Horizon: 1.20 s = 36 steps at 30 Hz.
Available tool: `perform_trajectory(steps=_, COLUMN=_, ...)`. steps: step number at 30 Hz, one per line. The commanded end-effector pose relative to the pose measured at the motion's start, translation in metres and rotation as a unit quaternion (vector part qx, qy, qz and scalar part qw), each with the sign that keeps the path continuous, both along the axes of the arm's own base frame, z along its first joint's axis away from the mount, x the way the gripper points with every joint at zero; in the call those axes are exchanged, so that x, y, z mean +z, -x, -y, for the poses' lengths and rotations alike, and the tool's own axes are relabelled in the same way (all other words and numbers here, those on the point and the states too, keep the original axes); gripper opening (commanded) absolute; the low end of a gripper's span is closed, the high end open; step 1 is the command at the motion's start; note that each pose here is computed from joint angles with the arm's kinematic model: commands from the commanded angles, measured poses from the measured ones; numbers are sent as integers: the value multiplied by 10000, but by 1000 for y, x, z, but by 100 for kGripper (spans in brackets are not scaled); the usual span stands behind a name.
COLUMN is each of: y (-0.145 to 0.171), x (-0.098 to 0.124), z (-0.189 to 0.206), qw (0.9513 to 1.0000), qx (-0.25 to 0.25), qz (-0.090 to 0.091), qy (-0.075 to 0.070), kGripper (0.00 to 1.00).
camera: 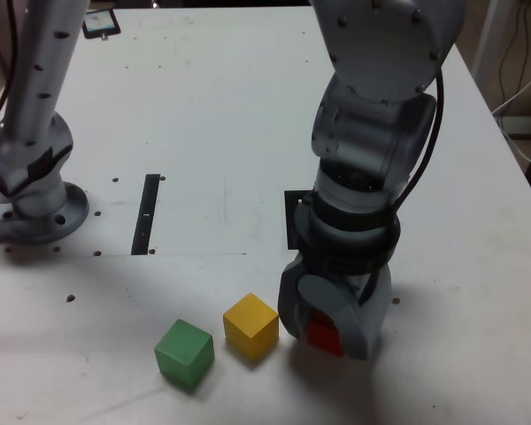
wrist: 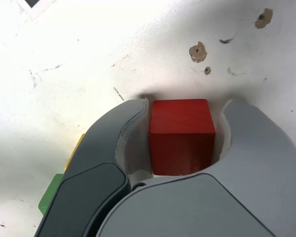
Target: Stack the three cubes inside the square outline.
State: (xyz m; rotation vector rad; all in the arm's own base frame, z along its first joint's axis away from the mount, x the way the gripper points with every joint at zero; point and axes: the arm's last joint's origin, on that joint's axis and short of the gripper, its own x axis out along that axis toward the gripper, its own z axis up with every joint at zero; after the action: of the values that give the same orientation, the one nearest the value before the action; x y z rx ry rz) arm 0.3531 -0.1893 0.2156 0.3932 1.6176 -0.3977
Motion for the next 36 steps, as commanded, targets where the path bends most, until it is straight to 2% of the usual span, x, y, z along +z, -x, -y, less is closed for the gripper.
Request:
perform_trajectory(steps=1, y=-3, x=1, z=-1, qw=10000, qx=14, qz=46, qy=15, kGripper=36)
perform_trajectory(steps=5, y=-4, x=8, z=-4, qw=9999, qx=65, qz=135, qy=48, kGripper=31)
perform_trajectory(steps=9, y=-2, x=23, z=-16, qw=9996, qx=189, qz=188, qy=51, kGripper=31)
perform_trajectory(steps=14, y=-1, x=50, z=-42, qw=9988, qx=385, qz=286, qy=-85, kGripper=31)
perform_trajectory(steps=17, y=-3, x=56, z=-60, qw=9983, qx=491, qz=263, qy=-173, kGripper=31)
perform_trajectory(steps=24, y=-2, x=55, z=-119, qw=9955, qx=862, qz=140, qy=-370, kGripper=31)
perform_trajectory(steps=27, y=-2, x=52, z=-139, qw=9940, qx=1006, qz=91, qy=-412, kGripper=31)
perform_trajectory(steps=36, y=2, x=33, z=-155, qw=9929, qx=1149, qz=46, qy=-289, kGripper=31)
